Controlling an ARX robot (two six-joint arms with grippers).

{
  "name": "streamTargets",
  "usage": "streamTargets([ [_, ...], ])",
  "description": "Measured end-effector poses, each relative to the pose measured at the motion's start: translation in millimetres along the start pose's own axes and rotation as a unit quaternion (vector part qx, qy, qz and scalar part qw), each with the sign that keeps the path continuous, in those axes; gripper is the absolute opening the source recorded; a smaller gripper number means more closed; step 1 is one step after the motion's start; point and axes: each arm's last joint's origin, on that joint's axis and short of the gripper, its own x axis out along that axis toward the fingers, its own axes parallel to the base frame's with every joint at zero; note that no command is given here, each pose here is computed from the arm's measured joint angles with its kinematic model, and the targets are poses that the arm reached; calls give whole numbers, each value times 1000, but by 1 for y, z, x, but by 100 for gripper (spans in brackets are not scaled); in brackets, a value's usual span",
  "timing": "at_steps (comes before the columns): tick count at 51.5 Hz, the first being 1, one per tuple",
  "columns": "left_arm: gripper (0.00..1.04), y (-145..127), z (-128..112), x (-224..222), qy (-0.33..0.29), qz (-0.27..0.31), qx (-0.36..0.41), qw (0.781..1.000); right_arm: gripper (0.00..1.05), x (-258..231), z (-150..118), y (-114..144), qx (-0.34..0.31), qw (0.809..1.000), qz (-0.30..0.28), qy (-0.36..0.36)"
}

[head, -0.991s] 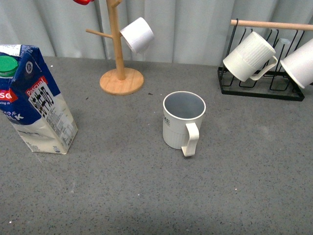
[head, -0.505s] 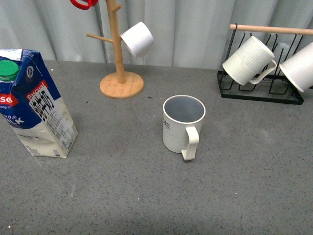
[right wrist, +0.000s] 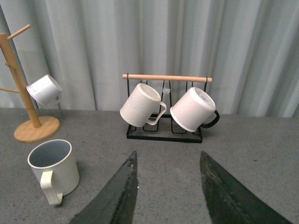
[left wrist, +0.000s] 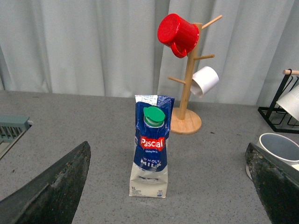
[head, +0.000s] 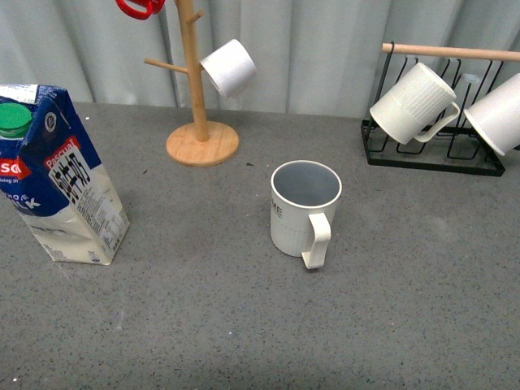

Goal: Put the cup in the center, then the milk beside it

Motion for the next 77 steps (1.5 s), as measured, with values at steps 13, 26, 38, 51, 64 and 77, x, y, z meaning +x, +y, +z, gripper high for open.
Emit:
streamTargets([
  [13,98,0,0,0,0,0,0,1000,81,0,0,0,0,1000,0,0],
  [26,98,3,-10,5,64,48,-3,997,95,0,0,0,0,1000,0,0],
  [38,98,9,-5,35,75,27,-39,996,95,0,0,0,0,1000,0,0],
  [51,98,-2,-29,87,138,13,-36,990,95,0,0,0,0,1000,0,0],
  [64,98,-17,-52,112,181,1,-21,983,95,0,0,0,0,1000,0,0],
  [77,98,-7,-57,135,183,37,0,982,95,0,0,0,0,1000,0,0],
])
